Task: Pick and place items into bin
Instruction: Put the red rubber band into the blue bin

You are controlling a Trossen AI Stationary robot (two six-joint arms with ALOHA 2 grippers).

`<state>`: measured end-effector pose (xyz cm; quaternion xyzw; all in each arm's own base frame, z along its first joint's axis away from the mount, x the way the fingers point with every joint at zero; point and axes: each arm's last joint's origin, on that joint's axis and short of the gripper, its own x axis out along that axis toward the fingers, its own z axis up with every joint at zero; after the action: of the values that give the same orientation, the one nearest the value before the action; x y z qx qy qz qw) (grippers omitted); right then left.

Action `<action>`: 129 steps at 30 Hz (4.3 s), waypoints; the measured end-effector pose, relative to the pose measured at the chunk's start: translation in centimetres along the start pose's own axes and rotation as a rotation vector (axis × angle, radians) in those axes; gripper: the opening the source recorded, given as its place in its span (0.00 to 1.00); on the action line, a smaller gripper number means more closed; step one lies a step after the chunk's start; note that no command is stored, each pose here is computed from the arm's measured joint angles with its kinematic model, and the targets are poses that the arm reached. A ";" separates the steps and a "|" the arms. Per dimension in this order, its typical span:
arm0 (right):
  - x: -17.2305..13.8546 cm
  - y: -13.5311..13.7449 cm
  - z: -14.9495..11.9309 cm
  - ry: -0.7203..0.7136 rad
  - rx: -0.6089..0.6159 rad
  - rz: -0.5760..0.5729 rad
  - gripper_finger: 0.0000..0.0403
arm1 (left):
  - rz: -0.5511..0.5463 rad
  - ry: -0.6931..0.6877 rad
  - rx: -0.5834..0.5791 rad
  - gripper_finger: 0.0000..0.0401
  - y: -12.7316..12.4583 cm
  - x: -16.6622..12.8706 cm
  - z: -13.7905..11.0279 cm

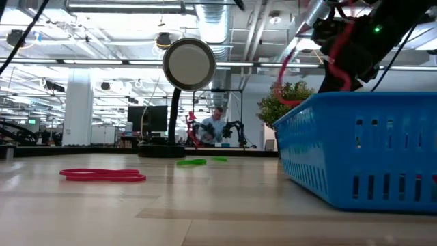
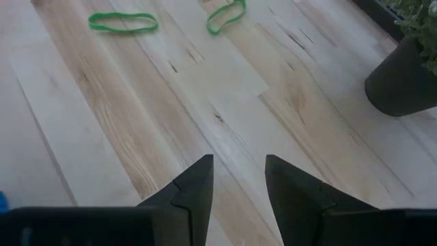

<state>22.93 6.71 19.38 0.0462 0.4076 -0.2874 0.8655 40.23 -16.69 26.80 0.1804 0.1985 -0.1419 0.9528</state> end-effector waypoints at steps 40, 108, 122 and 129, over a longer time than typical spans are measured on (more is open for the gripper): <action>0.0 0.0 0.0 0.001 -0.002 -0.001 0.32 | 0.363 0.809 -0.124 0.22 5.0 -11.8 0.5; 0.0 0.0 0.0 0.001 -0.001 0.002 0.32 | -0.259 0.393 -0.128 0.21 -6.1 -8.4 -20.3; 0.0 0.0 0.0 0.001 -0.001 0.002 0.32 | -0.137 0.261 -0.054 0.00 -4.4 -7.6 -19.0; 0.0 0.1 0.1 -0.011 0.011 0.012 0.32 | -0.098 0.041 0.048 0.00 -2.6 -6.9 -12.3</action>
<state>23.07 6.80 19.47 0.0518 0.4012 -0.2846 0.8691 29.22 -12.68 18.46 0.1961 0.2230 -0.1894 0.9359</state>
